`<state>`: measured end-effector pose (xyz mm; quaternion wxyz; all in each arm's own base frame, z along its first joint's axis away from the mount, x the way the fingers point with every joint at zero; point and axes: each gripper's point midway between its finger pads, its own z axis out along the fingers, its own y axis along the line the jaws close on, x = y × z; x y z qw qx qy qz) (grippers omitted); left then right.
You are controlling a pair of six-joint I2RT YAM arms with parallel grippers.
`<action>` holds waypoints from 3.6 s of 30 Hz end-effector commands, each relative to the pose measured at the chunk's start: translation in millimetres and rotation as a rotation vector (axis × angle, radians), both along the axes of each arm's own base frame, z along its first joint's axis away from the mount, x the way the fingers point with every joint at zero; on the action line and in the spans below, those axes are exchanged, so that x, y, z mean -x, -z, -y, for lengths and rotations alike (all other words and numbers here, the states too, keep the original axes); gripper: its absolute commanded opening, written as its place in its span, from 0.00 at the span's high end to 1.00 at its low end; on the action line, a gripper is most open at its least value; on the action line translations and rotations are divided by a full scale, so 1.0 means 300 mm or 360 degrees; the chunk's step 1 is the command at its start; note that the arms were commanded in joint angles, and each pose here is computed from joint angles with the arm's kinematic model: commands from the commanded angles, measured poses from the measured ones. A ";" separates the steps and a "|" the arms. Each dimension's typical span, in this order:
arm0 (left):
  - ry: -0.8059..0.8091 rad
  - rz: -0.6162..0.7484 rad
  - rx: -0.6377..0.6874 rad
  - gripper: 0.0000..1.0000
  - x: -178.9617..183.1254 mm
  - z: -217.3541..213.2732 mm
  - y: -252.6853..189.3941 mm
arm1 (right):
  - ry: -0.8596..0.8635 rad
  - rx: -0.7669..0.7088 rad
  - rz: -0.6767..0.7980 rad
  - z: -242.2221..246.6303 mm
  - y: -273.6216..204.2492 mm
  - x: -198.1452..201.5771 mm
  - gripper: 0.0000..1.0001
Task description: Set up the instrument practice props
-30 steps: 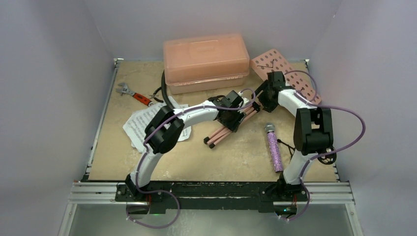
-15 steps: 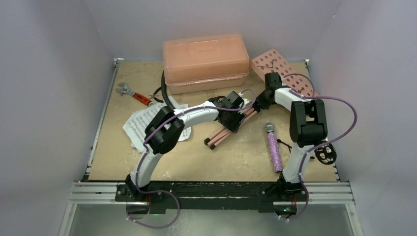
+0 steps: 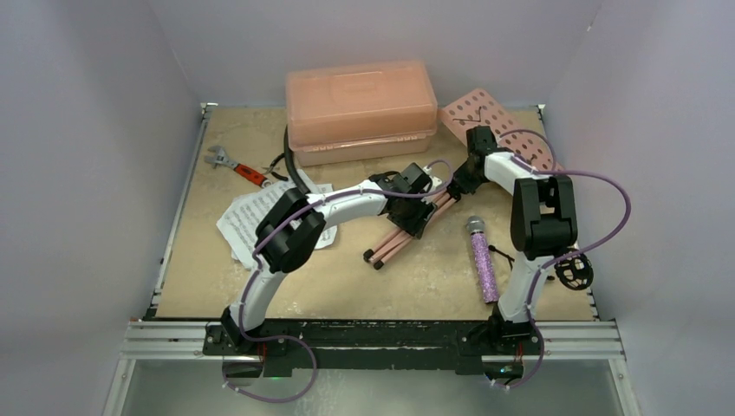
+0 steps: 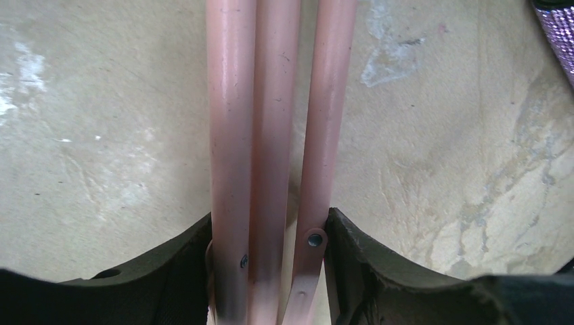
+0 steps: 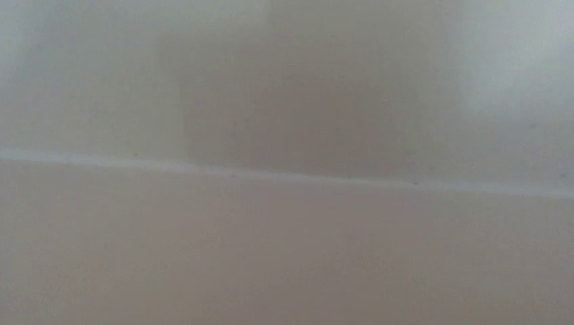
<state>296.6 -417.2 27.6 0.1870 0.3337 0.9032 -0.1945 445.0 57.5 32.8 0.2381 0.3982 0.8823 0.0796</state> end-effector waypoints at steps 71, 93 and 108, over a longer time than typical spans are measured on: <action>0.0064 0.0951 0.0632 1.00 -0.096 -0.150 -0.534 | -0.2614 0.0556 0.3187 -0.669 -1.339 0.711 1.00; 0.0131 0.1000 0.0483 0.87 -0.038 -0.237 -0.367 | -0.2811 0.0771 0.3064 -0.725 -1.076 0.798 1.00; 0.0284 0.1024 0.0677 0.84 0.010 -0.183 -0.472 | -0.2323 0.0662 0.3059 -0.672 -1.134 0.759 1.00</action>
